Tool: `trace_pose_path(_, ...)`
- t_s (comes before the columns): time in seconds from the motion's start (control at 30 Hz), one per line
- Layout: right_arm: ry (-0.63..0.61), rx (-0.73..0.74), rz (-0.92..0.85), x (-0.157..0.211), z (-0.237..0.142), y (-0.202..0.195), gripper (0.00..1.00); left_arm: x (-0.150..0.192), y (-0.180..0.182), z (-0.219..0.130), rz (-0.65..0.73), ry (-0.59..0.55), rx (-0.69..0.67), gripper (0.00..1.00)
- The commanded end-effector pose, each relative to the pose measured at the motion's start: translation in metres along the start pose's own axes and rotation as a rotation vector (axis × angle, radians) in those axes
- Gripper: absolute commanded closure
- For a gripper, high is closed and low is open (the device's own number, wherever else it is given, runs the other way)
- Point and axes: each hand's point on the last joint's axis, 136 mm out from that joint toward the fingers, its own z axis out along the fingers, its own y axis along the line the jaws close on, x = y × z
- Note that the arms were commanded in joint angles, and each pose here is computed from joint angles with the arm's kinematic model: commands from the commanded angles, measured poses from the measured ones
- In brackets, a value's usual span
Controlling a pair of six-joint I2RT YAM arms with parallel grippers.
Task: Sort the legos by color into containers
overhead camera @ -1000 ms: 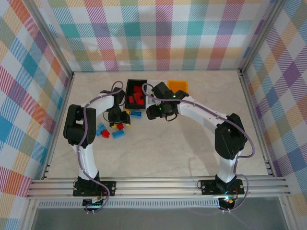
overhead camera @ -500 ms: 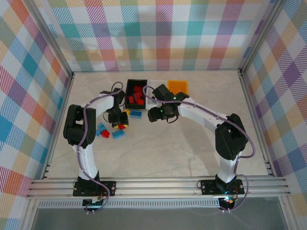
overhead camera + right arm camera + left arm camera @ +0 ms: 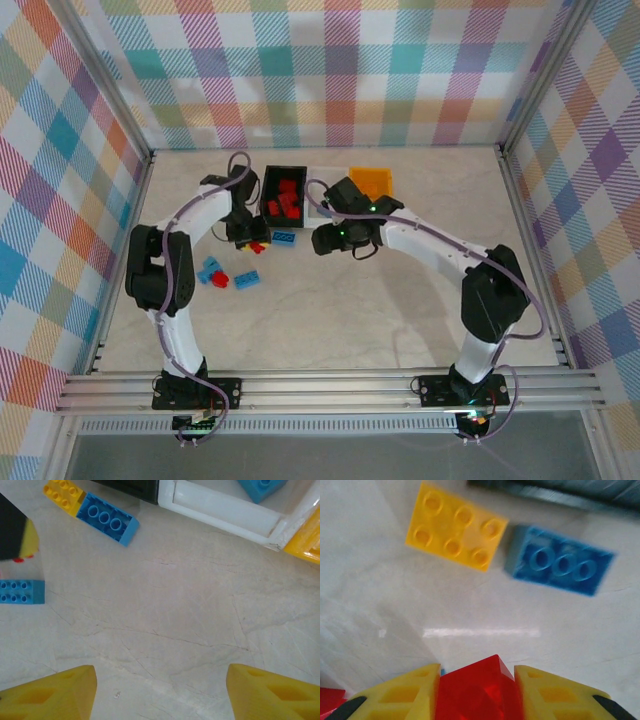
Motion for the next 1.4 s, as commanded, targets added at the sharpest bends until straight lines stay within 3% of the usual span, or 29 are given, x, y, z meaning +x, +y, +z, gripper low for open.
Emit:
trace_pose_path(0.0,-0.118,-0.039,0.010,-0.012,-0.023,0.007,0.29,-0.018,-0.022,-0.035,0.008,-0.072,0.059,0.64)
trace_pose_path(0.13,-0.246,-0.162,-0.008,-0.016,-0.039,0.021,0.28,-0.056,-0.039,-0.039,0.004,-0.134,0.095,0.64)
trace_pose_path(0.2,-0.251,-0.215,-0.034,-0.012,-0.038,0.028,0.26,-0.073,-0.046,-0.032,-0.004,-0.148,0.106,0.63)
trace_pose_path(0.33,-0.154,-0.252,-0.074,0.003,-0.035,0.037,0.25,-0.102,-0.057,-0.017,-0.015,-0.167,0.117,0.58)
trace_pose_path(0.53,-0.152,-0.283,-0.080,0.004,-0.036,0.041,0.25,-0.127,-0.068,-0.006,-0.001,-0.176,0.115,0.47)
trace_pose_path(0.77,-0.013,-0.299,0.030,0.006,0.009,0.050,0.30,-0.129,-0.080,-0.025,0.006,-0.195,0.166,0.35)
trace_pose_path(1.07,0.030,-0.347,0.122,-0.012,0.088,0.064,0.27,-0.075,-0.061,-0.079,0.049,-0.223,0.144,0.28)
trace_pose_path(1.2,0.064,-0.386,0.117,-0.015,0.100,0.076,0.27,-0.023,-0.035,-0.071,0.039,-0.155,0.106,0.27)
trace_pose_path(1.37,0.046,-0.387,0.102,-0.012,0.087,0.075,0.27,0.046,0.002,-0.052,0.108,-0.041,0.009,0.25)
